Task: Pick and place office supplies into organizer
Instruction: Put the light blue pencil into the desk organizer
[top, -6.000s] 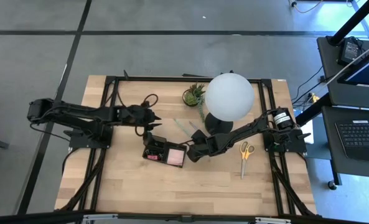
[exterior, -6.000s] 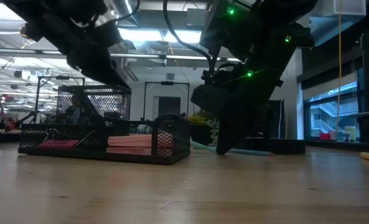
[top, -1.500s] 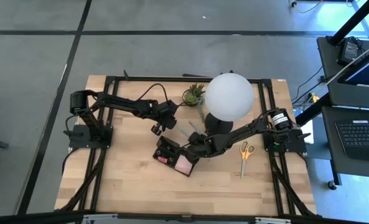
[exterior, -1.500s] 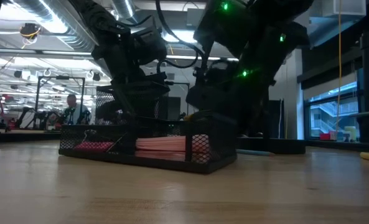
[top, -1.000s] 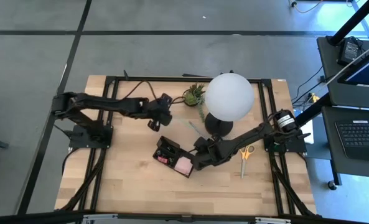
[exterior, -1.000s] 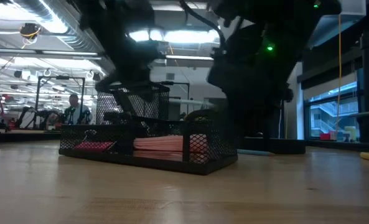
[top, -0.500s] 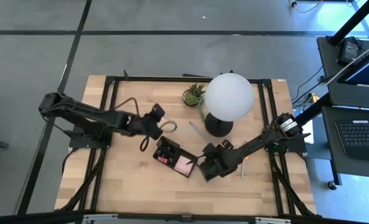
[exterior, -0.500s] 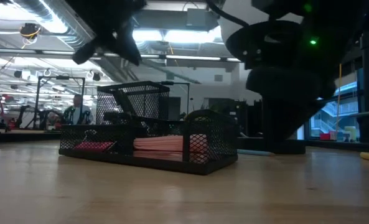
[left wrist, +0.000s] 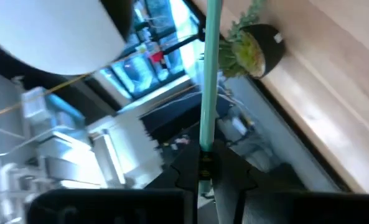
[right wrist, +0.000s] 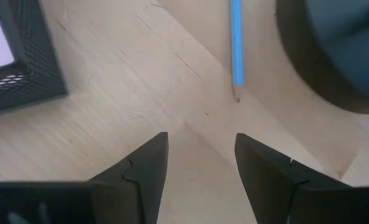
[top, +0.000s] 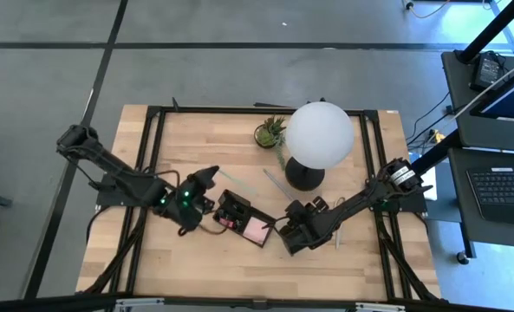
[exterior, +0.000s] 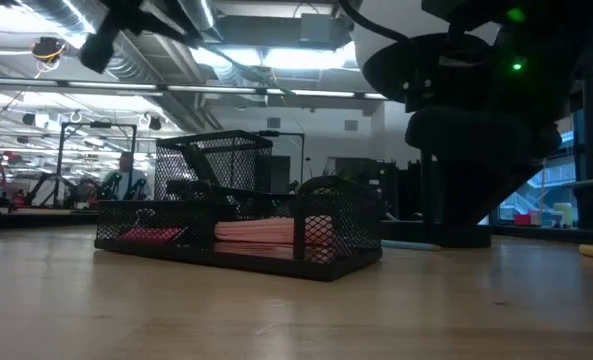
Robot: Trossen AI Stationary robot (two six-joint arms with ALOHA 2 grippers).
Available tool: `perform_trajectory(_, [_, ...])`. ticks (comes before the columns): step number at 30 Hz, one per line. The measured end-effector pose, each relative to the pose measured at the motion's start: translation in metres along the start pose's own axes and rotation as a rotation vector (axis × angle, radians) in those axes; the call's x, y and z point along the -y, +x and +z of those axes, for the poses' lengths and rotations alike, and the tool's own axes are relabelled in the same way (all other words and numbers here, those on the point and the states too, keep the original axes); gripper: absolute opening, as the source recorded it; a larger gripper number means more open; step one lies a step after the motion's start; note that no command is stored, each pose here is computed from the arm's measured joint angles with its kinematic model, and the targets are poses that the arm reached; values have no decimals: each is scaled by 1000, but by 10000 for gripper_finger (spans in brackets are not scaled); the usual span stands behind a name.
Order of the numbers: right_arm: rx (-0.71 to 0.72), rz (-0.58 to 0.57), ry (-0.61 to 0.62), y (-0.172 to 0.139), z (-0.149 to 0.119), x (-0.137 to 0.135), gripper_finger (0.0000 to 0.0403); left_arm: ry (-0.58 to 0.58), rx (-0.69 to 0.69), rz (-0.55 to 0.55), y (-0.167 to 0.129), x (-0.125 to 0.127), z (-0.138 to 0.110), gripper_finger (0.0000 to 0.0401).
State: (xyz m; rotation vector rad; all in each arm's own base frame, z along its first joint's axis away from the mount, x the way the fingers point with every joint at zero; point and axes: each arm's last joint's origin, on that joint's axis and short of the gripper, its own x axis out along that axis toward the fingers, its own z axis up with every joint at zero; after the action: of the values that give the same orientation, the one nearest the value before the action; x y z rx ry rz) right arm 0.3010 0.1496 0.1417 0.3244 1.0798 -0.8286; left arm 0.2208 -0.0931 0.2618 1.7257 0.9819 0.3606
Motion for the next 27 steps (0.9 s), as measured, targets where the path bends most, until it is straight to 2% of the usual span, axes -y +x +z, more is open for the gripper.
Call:
perform_trajectory(10, [12,43,21,-1,1,-5,188,-1,51,80,-34,11,3,17])
perform_trajectory(20, [21,80,40,-1,1,-9,188,-14,80,3,-35,25,-2,17])
perform_trajectory(27, [25,92,45,-1,2,-10,188,59,88,-46,-32,36,6,17])
